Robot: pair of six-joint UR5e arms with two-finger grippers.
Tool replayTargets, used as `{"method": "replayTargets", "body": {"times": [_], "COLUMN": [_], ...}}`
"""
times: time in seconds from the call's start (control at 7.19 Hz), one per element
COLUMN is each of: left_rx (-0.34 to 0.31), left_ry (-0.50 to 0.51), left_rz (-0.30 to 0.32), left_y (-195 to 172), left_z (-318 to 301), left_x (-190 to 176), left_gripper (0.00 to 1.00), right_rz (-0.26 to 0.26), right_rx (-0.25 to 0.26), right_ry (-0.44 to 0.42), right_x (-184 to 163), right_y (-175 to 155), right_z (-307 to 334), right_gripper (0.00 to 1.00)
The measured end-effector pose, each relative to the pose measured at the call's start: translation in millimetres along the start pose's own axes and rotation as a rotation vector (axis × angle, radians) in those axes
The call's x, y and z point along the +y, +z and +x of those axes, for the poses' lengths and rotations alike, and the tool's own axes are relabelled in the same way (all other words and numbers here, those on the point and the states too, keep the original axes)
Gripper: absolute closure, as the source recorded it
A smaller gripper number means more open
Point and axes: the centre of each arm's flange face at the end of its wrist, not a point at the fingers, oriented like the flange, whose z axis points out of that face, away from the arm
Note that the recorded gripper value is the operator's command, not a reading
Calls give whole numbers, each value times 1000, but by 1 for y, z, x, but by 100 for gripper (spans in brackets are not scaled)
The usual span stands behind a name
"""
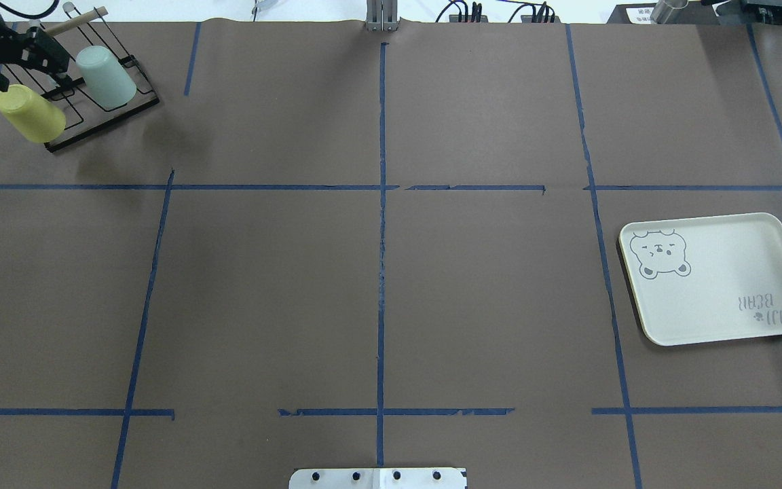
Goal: Left arm grabs green cup and hands to right arm on tray
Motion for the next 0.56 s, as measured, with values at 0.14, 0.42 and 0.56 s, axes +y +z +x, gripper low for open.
{"method": "replayTargets", "body": {"times": [0.14, 0.42, 0.56], "left_rx": [-10, -18, -14], "left_ry": [-48, -66, -60], "left_rz": [-8, -17, -12], "left_y": [11, 32, 42], "left_z": [16, 20, 17], "left_x": [-24, -52, -61], "left_gripper": [0, 0, 0], "right_rz": [-3, -6, -8], "right_rx": [0, -1, -3], "right_ry": [-2, -5, -6], "right_x": [0, -1, -1], "right_y": [1, 2, 3], "right_z": [-1, -2, -2], "right_gripper": [0, 0, 0]}}
